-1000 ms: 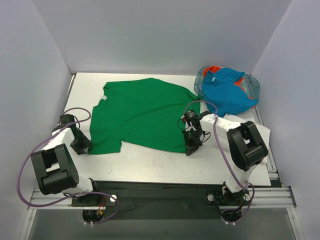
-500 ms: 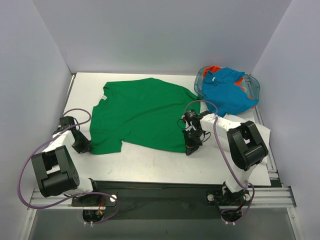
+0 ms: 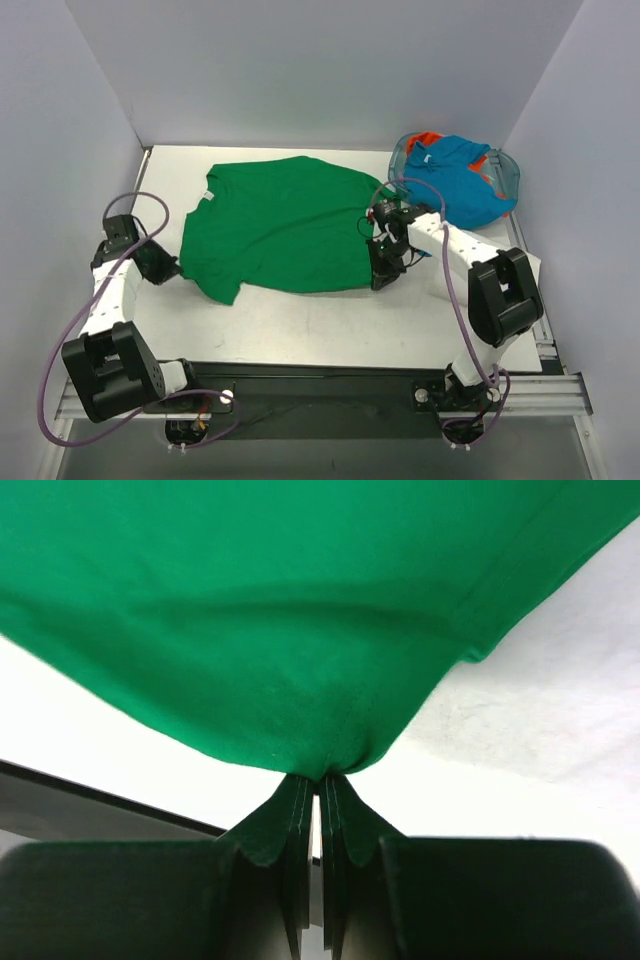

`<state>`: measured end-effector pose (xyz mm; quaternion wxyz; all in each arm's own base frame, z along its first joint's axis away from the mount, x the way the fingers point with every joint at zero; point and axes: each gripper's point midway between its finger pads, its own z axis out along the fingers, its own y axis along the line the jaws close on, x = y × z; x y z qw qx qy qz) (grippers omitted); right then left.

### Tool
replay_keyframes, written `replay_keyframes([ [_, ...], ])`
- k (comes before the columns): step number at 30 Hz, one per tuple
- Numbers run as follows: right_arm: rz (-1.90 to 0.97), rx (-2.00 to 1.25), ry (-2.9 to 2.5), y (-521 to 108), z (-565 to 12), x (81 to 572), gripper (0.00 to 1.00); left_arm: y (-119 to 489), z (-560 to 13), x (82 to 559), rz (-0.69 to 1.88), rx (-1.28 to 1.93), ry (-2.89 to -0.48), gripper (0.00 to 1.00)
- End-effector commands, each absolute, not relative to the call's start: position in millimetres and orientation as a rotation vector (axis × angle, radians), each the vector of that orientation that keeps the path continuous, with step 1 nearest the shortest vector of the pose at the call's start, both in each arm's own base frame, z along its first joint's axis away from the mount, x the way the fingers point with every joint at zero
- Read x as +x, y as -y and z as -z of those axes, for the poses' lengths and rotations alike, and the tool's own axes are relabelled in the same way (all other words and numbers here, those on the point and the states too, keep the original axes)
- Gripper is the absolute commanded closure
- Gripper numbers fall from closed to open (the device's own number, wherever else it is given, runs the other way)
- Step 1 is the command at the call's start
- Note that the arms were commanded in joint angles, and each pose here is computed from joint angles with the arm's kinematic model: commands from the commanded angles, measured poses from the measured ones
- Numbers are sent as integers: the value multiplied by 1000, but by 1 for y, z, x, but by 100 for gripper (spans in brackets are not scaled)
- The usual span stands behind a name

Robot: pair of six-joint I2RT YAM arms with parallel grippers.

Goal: Fold and stack the t-shirts
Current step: Flatten out the tshirt

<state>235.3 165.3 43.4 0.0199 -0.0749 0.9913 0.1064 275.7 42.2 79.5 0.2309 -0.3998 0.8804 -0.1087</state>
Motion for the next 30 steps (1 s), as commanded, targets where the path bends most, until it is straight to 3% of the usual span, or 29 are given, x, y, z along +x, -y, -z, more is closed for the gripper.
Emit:
replay_keyframes([
  [1,-311,-216,-2964,-160,-101,254,100,-43,-153,316,429,-1057,-2197,100],
  [11,-297,-182,-2518,-152,-260,310,100,-48,-352,351,532,-860,-1724,100],
  [19,-383,-219,-2084,-143,-399,289,100,-50,-543,281,396,-658,-1314,100],
  [26,-453,-160,-1830,-129,-472,259,100,-44,-629,222,314,-562,-1090,100],
  [30,-464,-134,-1818,-133,-477,268,100,-39,-633,238,383,-534,-1088,100],
])
